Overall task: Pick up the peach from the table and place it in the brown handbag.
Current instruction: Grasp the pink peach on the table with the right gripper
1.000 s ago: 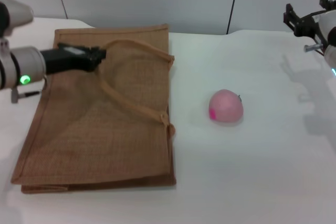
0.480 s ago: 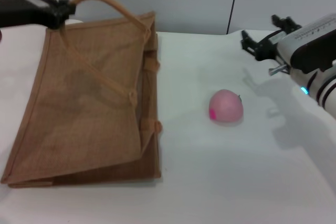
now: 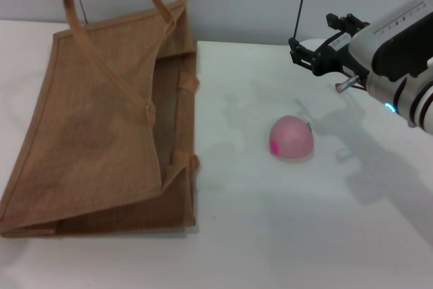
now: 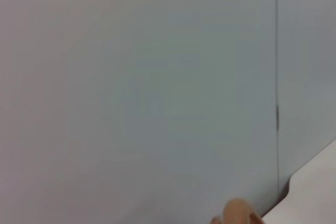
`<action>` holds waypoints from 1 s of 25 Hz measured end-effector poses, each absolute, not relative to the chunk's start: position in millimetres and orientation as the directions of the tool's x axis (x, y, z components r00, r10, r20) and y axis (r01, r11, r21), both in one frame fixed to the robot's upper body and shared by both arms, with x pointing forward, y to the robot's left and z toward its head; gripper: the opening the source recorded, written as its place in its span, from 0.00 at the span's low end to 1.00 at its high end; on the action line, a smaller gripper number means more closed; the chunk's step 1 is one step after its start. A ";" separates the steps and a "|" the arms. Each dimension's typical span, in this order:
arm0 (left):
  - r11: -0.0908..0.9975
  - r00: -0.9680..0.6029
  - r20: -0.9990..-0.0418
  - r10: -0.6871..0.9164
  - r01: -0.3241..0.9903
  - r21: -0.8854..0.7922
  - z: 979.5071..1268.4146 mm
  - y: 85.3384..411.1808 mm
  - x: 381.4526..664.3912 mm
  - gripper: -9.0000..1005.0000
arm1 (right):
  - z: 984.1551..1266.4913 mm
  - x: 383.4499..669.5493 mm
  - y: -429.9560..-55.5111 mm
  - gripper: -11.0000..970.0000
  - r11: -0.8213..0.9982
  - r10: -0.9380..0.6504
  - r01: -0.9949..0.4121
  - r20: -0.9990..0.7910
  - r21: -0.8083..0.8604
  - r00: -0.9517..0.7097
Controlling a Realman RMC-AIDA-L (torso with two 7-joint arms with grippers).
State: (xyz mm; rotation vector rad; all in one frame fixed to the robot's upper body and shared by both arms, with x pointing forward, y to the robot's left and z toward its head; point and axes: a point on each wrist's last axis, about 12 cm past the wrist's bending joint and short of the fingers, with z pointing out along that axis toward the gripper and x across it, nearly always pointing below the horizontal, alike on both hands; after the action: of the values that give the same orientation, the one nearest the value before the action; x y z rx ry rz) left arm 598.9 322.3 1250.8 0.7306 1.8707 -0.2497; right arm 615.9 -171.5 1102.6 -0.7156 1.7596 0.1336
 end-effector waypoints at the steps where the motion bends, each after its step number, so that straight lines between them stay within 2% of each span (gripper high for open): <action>1: 0.785 -0.243 -0.895 0.375 0.597 0.166 1254.6 319.2 600.1 0.13 | 1105.9 615.1 -172.4 0.85 0.801 -0.404 -0.532 -0.904 -0.274 -0.143; 12: 0.761 -0.199 -0.897 0.394 0.619 0.197 1273.8 306.9 599.6 0.13 | 1139.1 605.4 -169.2 0.85 0.685 -0.603 -0.657 -0.752 -0.315 -0.268; 25: 0.752 -0.194 -0.888 0.417 0.623 0.217 1278.2 302.2 603.5 0.13 | 1141.8 587.8 -152.0 0.85 0.583 -0.726 -0.780 -0.576 -0.226 -0.376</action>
State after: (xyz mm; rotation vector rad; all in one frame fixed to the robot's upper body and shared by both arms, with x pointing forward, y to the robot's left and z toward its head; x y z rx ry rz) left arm 603.5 302.2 1278.2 0.8070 1.8248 -0.2284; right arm 587.8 -152.0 1141.8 -1.1920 2.1723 0.1090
